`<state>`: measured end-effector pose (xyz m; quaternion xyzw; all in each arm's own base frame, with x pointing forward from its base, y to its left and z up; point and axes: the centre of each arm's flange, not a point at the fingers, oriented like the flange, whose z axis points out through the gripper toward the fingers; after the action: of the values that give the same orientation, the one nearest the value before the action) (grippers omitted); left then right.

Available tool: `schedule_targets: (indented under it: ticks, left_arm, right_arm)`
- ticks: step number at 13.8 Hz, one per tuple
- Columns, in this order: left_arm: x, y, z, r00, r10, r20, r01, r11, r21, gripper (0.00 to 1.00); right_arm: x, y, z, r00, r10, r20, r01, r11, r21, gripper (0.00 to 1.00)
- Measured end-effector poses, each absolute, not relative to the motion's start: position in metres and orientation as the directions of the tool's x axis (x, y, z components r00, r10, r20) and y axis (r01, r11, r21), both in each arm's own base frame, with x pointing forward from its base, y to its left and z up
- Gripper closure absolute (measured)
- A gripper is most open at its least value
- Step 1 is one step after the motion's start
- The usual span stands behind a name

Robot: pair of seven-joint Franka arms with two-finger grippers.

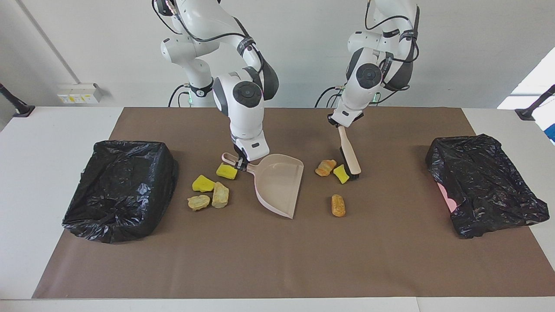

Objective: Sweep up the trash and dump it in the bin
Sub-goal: 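Sweep the trash pieces into the dustpan with the brush in the left gripper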

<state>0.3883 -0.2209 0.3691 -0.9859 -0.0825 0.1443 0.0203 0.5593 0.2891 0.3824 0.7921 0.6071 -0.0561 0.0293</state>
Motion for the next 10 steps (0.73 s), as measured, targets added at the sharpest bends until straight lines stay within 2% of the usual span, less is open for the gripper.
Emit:
schedule_targets:
  ticks: [4,6,10]
  left_arm:
    - [0.39,-0.236,0.367,0.962,0.172,-0.211,0.171,-0.985,-0.025,0.74]
    - [0.387,-0.243,0.365,0.962,0.145,-0.23,0.153,-0.988,0.019,0.74]
    - [0.378,-0.293,0.354,0.979,0.055,-0.196,0.079,-0.99,0.115,0.74]
  right_arm:
    - [0.559,0.289,0.377,0.257,0.959,-0.119,0.965,-0.261,-0.016,0.69]
    - [0.558,0.288,0.374,0.258,0.959,-0.118,0.965,-0.262,-0.015,0.69]
    - [0.558,0.287,0.372,0.259,0.959,-0.118,0.965,-0.263,-0.015,0.69]
